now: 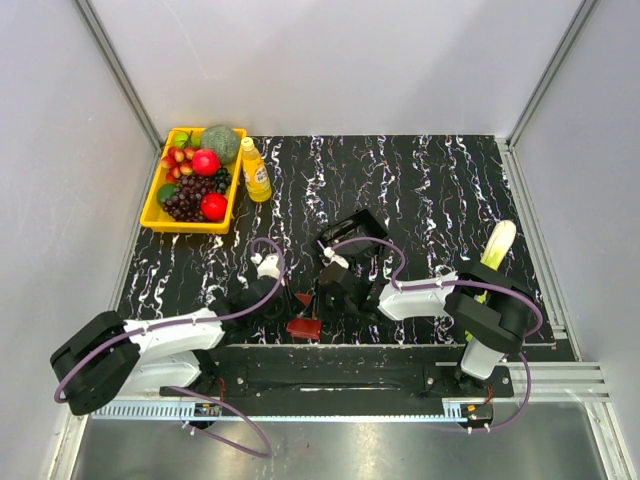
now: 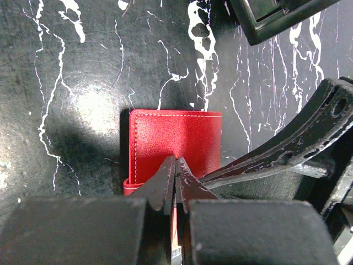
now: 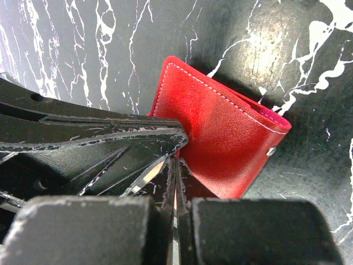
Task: Put the credit cards into the card holder
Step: Close the card holder at the center of the board.
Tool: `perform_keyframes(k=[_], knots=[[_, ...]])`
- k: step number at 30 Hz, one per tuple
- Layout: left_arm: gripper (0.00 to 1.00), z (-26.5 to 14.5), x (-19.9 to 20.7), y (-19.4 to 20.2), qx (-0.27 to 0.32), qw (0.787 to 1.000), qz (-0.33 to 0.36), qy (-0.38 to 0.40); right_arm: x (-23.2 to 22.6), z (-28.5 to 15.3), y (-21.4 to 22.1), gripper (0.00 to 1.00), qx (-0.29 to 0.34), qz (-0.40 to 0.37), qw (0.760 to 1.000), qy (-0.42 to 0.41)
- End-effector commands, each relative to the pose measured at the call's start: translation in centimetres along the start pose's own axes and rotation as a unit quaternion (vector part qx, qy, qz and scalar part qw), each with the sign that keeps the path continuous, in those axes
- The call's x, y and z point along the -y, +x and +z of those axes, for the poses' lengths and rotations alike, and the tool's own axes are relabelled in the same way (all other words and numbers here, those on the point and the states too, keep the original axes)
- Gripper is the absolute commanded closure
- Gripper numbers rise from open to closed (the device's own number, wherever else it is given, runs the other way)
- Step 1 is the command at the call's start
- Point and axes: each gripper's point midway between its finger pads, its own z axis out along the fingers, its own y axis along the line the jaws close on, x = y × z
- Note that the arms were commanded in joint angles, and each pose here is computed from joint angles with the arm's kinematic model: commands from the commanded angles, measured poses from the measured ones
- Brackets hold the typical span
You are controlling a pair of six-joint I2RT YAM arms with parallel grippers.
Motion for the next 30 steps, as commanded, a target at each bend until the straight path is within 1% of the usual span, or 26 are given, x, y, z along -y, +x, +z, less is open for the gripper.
perform_keyframes(k=[1, 2, 7, 9, 12, 16, 19, 21, 23, 26, 30], knots=[[1.00, -0.4, -2.4, 3.3, -0.049, 0.998, 0.007, -0.032, 3.3, 0.3, 0.7, 1.00, -0.006, -0.005, 0.999, 0.051], [1.00, -0.6, -2.1, 2.9, -0.041, 0.999, 0.005, -0.028, 3.5, 0.3, 0.3, 1.00, 0.004, -0.005, 0.998, 0.057], [1.00, -2.8, -0.4, -2.1, 0.040, 0.999, 0.025, -0.025, 3.5, 0.3, 0.2, 1.00, 0.005, -0.006, 0.998, 0.059], [1.00, -3.7, 0.1, -3.4, 0.054, 0.998, 0.030, -0.023, 3.5, 0.4, 0.2, 1.00, 0.004, -0.007, 0.998, 0.058], [1.00, -3.9, 0.4, -3.0, 0.038, 0.999, 0.032, -0.016, 3.4, 0.4, 0.2, 1.00, 0.004, -0.007, 0.998, 0.057], [1.00, -3.3, 0.0, -0.8, 0.008, 1.000, 0.020, -0.001, 3.4, 0.3, 0.2, 1.00, 0.005, -0.008, 0.998, 0.057], [1.00, -2.4, -1.0, 0.5, -0.010, 1.000, 0.011, -0.011, 3.4, 0.2, 0.2, 1.00, 0.005, -0.008, 0.998, 0.056], [1.00, -1.8, -0.8, 1.2, -0.020, 1.000, 0.005, -0.003, 3.4, 0.3, 0.2, 1.00, 0.005, -0.008, 0.998, 0.056], [1.00, -1.6, 0.4, 1.6, -0.016, 1.000, 0.002, 0.022, 3.5, 0.3, 0.2, 1.00, 0.004, -0.008, 0.998, 0.058], [1.00, -0.9, -0.2, 2.2, -0.030, 1.000, 0.003, -0.003, 3.5, 0.3, 0.1, 1.00, 0.005, -0.008, 0.998, 0.057], [1.00, -1.0, 0.2, 1.8, -0.022, 1.000, 0.003, 0.006, 3.4, 0.5, 0.4, 1.00, 0.000, -0.008, 0.998, 0.057]])
